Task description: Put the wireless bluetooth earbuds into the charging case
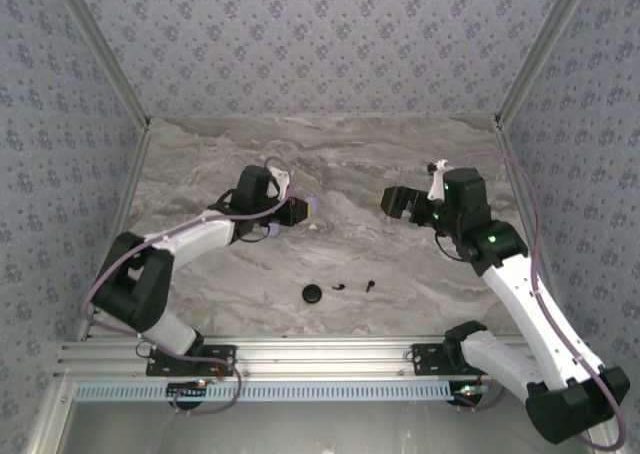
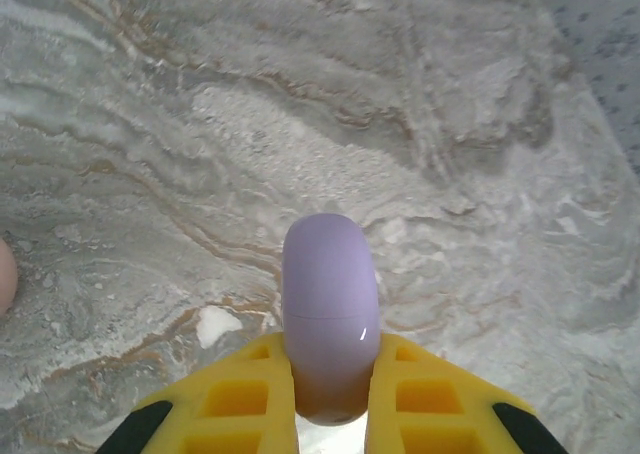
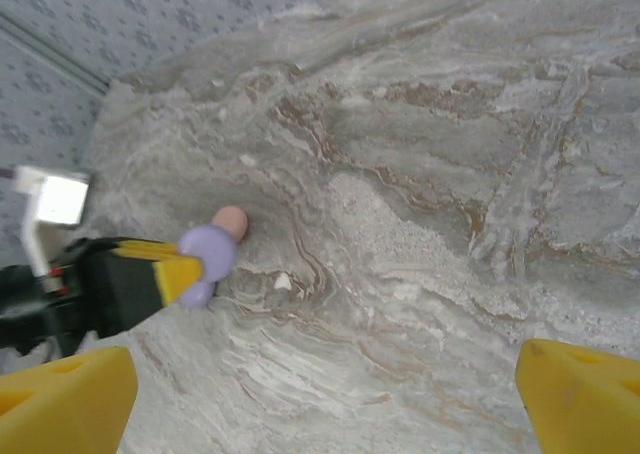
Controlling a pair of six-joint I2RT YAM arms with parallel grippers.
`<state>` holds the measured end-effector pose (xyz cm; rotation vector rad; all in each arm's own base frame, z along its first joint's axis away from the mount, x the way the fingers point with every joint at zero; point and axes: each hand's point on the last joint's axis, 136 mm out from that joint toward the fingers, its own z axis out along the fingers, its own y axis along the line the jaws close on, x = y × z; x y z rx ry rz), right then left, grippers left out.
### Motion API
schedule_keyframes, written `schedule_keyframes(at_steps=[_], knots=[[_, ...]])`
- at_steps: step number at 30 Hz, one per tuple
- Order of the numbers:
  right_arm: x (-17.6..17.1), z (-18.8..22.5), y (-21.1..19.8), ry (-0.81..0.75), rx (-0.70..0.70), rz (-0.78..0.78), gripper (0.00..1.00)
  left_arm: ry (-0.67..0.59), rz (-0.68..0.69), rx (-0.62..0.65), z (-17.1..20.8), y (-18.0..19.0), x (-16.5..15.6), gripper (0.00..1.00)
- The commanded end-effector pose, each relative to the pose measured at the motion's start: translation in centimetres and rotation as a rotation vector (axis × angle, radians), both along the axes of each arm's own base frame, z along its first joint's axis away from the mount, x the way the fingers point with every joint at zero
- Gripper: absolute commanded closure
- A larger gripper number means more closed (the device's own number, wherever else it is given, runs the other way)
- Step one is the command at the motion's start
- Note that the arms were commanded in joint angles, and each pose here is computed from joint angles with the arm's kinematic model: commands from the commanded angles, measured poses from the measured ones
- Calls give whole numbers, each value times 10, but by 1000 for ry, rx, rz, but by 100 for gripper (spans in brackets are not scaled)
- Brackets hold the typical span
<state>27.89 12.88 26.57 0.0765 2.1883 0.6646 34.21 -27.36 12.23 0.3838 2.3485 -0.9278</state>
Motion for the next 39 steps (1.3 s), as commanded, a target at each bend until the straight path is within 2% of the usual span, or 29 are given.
schedule_keyframes(at_steps=[1,6,12,16,20,23,32,37,39], knots=[[0,23,-2,-101,72,-5,0,57,33,59,-14,3,17,100],[-4,22,-12,-106,108,-32,0,152,42,104,-46,-3,29,100],[-6,13,-11,-73,146,-23,0,183,55,104,-62,-9,41,99],[-5,2,-13,-25,183,-44,0,190,84,135,-70,-4,45,90],[-3,-15,-6,44,240,-9,0,206,91,151,-78,0,46,76],[-3,-25,-3,78,229,6,0,196,83,161,-76,2,46,67],[-9,-34,-8,39,49,57,0,81,61,190,-29,7,51,58],[-12,-34,1,-34,-85,167,0,-16,68,184,14,14,48,53],[-16,-33,11,-94,-171,255,0,-64,81,184,33,22,44,51]])
